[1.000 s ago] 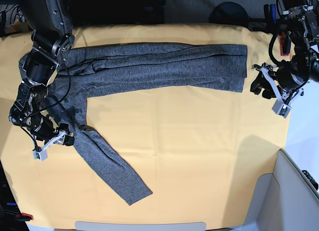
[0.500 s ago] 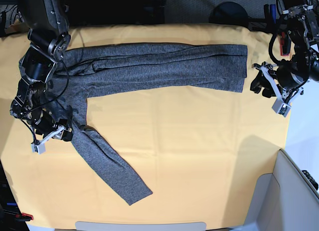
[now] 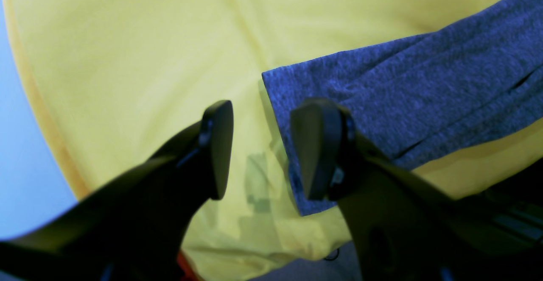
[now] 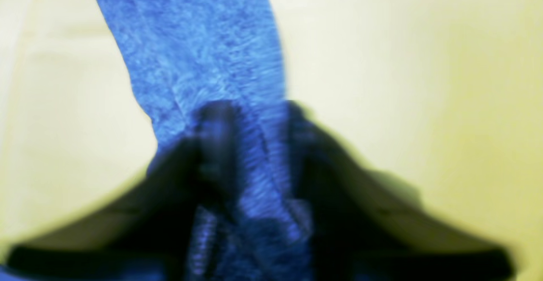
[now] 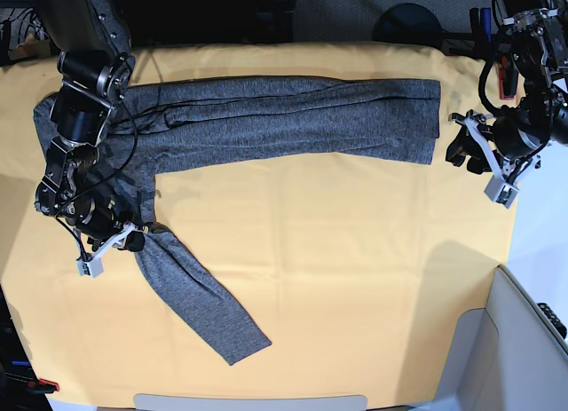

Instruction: Fold the T-shirt properly

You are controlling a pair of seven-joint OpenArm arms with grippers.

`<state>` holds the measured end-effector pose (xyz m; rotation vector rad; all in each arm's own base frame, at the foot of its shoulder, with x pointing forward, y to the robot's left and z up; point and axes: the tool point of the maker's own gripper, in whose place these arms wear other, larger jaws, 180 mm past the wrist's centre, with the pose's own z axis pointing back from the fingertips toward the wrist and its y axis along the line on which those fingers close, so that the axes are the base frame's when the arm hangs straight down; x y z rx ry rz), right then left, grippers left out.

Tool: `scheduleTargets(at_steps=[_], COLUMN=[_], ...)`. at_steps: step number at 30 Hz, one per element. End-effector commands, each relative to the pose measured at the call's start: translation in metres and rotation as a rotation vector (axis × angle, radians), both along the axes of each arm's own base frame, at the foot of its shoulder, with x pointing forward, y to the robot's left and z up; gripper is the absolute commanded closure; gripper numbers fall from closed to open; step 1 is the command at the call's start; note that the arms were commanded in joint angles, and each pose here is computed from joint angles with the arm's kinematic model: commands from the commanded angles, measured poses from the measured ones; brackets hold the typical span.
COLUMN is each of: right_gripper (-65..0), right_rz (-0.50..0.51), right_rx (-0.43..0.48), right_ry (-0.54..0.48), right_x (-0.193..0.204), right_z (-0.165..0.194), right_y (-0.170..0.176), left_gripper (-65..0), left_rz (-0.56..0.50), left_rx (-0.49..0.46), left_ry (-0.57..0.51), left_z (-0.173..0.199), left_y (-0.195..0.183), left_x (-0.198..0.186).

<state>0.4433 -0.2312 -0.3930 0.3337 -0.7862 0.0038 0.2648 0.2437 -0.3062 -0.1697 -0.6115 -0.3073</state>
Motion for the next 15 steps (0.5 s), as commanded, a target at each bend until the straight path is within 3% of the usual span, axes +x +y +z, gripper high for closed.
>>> scheduleTargets(at_steps=[1, 5, 8, 13, 15], right_gripper=[0.0, -0.3, 0.0, 0.0, 0.0], right_rz=[0.032, 0.090, 0.114, 0.212, 0.263], right_rx=[-0.035, -0.104, -0.223, -0.404, -0.435], right_ry=[0.032, 0.025, -0.032, -0.171, -0.229], right_x=[-0.002, -0.005, -0.019, -0.058, -0.076], right_z=[0.000, 0.005, 0.030, 0.085, 0.102], right_y=[-0.001, 0.005, 0.001, 0.045, 0.073], left_gripper=[-24.1, -24.1, -24.0, -24.0, -24.0], left_rz=[-0.007, -0.007, -0.002, -0.002, -0.002], left_rx=[0.012, 0.010, -0.004, -0.010, -0.012], left_ry=[-0.034, -0.034, -0.039, -0.037, -0.037], left_z=[0.011, 0.010, 0.010, 0.008, 0.008], left_y=[0.003, 0.002, -0.001, -0.002, -0.003], left_x=[0.006, 0.006, 0.006, 0.006, 0.006])
